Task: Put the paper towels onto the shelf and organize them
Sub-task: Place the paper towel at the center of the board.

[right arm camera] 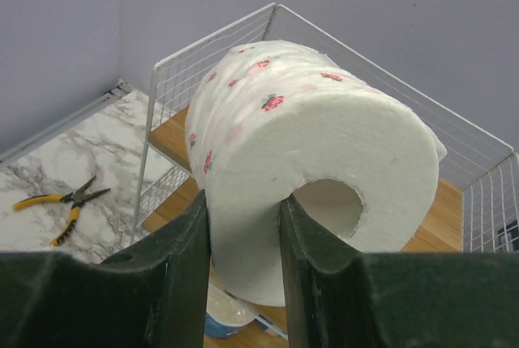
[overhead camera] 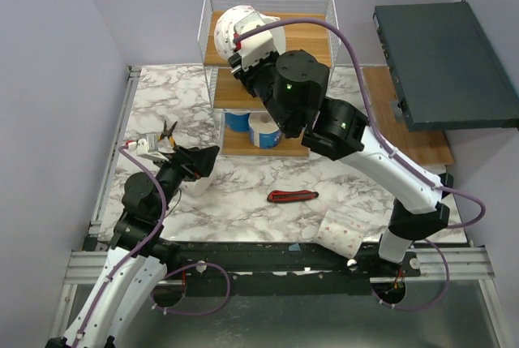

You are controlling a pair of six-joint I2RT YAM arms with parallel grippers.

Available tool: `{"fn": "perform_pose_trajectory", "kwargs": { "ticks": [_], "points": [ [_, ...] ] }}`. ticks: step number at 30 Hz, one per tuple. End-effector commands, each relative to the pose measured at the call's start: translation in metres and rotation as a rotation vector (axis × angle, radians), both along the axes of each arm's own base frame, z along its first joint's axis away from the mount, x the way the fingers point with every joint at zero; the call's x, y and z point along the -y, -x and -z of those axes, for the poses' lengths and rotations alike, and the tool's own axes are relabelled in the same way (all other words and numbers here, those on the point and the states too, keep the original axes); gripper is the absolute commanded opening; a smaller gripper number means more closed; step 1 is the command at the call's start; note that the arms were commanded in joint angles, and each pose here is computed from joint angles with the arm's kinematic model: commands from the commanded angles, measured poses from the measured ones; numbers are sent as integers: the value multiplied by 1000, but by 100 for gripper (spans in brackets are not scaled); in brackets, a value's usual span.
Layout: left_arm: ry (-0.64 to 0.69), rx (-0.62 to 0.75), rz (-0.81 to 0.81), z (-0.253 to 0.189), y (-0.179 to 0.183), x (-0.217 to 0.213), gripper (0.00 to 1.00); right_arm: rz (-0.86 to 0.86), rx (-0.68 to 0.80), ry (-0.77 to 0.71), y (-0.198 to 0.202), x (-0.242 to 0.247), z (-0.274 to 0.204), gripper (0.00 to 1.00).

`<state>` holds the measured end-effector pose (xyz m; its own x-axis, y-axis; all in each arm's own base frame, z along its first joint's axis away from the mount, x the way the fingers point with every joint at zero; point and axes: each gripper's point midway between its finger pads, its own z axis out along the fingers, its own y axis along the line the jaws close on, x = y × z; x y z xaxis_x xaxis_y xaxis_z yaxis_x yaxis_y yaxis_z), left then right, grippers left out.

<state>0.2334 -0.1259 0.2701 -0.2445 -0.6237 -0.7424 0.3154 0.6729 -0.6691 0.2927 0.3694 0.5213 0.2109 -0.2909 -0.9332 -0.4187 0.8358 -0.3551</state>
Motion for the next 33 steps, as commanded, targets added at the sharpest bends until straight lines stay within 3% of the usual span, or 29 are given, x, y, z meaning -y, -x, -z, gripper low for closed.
{"fn": "perform_pose_trajectory", "kwargs": {
  "ticks": [1,9,17,22,29,33],
  "points": [
    [10,74,-19,-26,0,-4,97,-90,-12,-172,23,15,-39,31],
    [-27,114,-91,-35,3,-19,97,-240,-217,-148,70,47,11,31],
    [-61,113,-167,-26,5,-35,98,-297,-445,75,101,57,129,31],
    [-86,110,-207,-19,7,-44,99,-301,-513,201,110,48,211,30],
    [-75,69,-187,1,7,-40,99,-534,-542,277,146,15,275,30],
    [-70,48,-175,11,6,-37,99,-566,-572,356,152,1,317,30]
  ]
}}
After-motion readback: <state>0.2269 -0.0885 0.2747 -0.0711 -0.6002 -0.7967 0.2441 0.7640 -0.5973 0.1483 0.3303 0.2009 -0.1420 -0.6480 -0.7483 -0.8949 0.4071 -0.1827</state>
